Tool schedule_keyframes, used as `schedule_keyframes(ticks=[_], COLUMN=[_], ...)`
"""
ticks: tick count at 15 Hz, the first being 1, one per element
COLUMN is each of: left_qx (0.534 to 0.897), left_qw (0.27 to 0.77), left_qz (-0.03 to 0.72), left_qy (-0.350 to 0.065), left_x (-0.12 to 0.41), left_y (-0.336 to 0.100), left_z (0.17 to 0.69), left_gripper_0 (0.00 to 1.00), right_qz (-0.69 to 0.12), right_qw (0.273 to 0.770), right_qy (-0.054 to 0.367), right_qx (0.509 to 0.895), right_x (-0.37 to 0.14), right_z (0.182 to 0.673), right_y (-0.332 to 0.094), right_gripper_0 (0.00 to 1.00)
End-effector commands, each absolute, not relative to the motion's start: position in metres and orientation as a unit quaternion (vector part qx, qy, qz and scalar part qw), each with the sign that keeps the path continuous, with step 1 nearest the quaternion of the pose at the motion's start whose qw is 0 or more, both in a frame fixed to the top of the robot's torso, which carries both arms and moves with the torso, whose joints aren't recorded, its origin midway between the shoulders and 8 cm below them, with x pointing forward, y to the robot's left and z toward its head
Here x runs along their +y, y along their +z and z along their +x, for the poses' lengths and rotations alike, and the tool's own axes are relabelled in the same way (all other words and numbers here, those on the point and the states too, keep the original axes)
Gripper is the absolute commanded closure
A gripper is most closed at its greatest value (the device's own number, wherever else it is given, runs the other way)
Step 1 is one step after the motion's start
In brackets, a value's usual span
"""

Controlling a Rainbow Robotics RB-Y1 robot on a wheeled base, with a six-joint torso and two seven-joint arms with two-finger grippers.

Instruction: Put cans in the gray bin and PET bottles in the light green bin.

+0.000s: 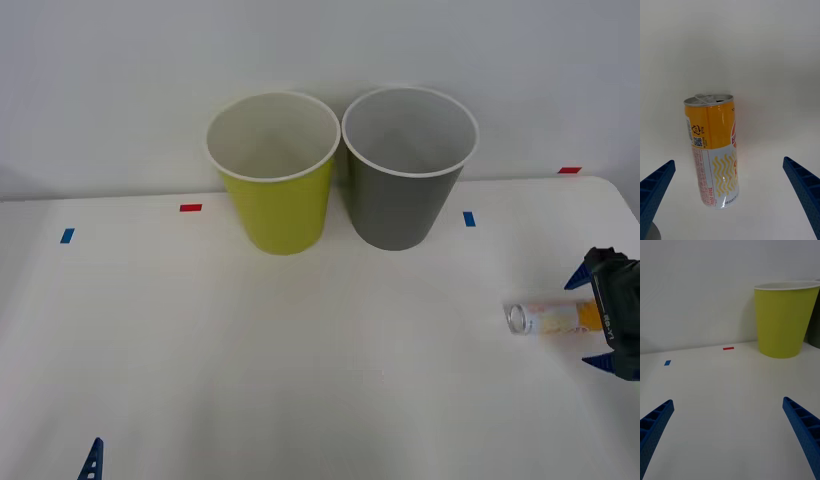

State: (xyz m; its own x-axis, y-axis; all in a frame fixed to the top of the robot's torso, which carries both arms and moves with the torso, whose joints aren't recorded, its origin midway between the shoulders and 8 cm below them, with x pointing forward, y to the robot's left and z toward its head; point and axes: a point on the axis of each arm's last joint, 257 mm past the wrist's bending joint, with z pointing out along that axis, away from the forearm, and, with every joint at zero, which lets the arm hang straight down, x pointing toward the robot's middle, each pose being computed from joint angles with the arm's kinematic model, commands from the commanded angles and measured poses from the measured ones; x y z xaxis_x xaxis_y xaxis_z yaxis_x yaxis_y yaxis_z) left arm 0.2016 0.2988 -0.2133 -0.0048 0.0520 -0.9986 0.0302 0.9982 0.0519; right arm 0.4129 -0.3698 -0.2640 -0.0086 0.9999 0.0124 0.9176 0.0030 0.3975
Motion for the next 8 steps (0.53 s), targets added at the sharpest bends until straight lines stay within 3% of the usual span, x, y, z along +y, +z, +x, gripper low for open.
schedule_keyframes(ticks=[1,8], left_qx=[0.709,0.709], left_qw=[0.705,0.705], left_qz=[0.029,0.029], left_qy=[0.008,0.008], left_x=[0.2988,0.2988], left_y=[-0.2133,-0.2133], left_z=[0.2016,0.2016], left_gripper_0=[0.00,0.00], right_qz=[0.679,0.672], right_qw=[0.131,0.120], right_qy=[0.133,0.101], right_qx=[0.710,0.724], right_x=[-0.3643,-0.3731], right_z=[0.4230,0.4293], right_y=[-0.2759,-0.2842], right_gripper_0=[0.00,0.00])
